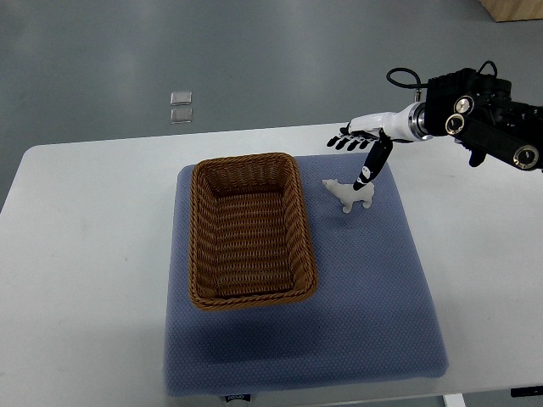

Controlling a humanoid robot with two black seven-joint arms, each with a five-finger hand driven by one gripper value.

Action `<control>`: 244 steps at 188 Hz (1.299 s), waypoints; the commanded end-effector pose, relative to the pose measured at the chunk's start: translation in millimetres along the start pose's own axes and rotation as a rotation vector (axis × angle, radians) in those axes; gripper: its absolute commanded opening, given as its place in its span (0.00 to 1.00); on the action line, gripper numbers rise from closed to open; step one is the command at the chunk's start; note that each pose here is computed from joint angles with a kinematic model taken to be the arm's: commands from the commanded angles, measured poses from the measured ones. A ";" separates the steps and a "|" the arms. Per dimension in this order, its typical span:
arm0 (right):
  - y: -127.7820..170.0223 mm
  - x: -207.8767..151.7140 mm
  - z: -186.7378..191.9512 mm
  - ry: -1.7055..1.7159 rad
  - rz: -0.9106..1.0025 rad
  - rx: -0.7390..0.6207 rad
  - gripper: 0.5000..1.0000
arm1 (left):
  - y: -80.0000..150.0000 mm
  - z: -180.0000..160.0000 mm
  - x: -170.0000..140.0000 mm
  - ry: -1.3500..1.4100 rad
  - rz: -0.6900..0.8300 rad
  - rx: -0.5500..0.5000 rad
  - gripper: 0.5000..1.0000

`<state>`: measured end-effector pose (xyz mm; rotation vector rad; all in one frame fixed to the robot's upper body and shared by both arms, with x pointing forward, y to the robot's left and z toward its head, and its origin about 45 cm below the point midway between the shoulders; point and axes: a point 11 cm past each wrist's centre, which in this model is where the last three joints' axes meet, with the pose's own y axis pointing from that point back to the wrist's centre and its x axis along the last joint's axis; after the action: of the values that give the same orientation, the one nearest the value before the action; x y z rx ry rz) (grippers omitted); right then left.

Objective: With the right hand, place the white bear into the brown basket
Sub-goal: 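Lower the right hand and close its fingers around the white bear, then lift the bear with the right hand and carry it over the basket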

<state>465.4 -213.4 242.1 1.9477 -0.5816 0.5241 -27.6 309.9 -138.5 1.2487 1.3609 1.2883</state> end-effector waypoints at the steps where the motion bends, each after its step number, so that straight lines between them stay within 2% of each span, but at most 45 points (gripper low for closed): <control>1: -7.2 -10.3 2.1 -0.006 -0.001 0.000 0.84 | 0.1 0.8 0.0 -0.002 0.000 -0.002 1.00; 58: -20.4 -29.8 13.9 -0.033 0.013 -0.022 0.81 | 0.2 1.7 -0.7 -0.001 -0.002 -0.002 1.00; 75: -22.5 -34.2 19.5 -0.039 0.014 -0.029 0.75 | 0.2 1.7 -0.7 -0.001 -0.002 -0.002 1.00; 95: -23.5 -36.8 23.4 -0.036 0.014 -0.036 0.73 | 0.2 1.7 -0.2 -0.001 0.000 -0.002 1.00; 107: -25.6 -41.3 24.2 -0.021 0.008 -0.039 0.64 | 0.2 1.7 -0.2 -0.001 0.000 -0.002 1.00; 136: -27.4 -44.8 24.8 -0.013 0.003 -0.041 0.52 | 0.1 0.8 -0.1 0.000 0.000 -0.001 1.00; 157: -28.5 -46.8 24.3 -0.012 -0.001 -0.040 0.48 | 0.2 1.6 0.3 -0.001 0.001 -0.002 1.00; 169: -28.5 -46.7 24.4 -0.003 0.000 -0.042 0.35 | 0.2 1.6 0.3 0.001 0.001 -0.002 1.00; 173: -28.5 -46.4 25.0 0.002 0.001 -0.044 0.27 | 0.2 1.6 0.3 -0.001 0.001 -0.002 1.00; 175: -28.5 -46.4 25.0 0.002 0.001 -0.044 0.27 | 0.2 1.6 0.3 -0.001 0.001 -0.002 1.00; 177: -28.5 -46.3 24.8 0.006 0.001 -0.042 0.21 | 0.1 0.7 0.4 0.001 0.001 -0.001 1.00; 180: -28.3 -45.6 24.2 0.007 0.003 -0.040 0.17 | 0.2 1.6 0.3 0.001 0.001 -0.002 1.00; 181: -28.3 -45.6 24.1 0.008 0.003 -0.039 0.13 | 0.1 0.7 0.4 0.001 0.001 -0.001 1.00; 183: -28.3 -45.6 24.1 0.008 0.003 -0.039 0.13 | 0.1 0.7 0.4 0.001 0.001 -0.001 1.00; 190: -27.7 -44.6 24.6 0.013 0.005 -0.042 0.00 | 0.2 1.6 0.3 0.001 0.001 -0.002 1.00; 220: -23.9 -37.4 22.0 0.021 0.015 -0.036 0.00 | 0.1 0.7 0.4 0.001 0.001 -0.001 1.00; 244: -10.6 -12.2 11.3 0.041 0.049 -0.018 0.00 | 0.1 0.6 0.5 0.000 0.001 -0.001 1.00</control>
<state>456.2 -217.6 202.5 1.9021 -0.5938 0.5534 -26.3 310.5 -138.5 1.2484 1.3591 1.2905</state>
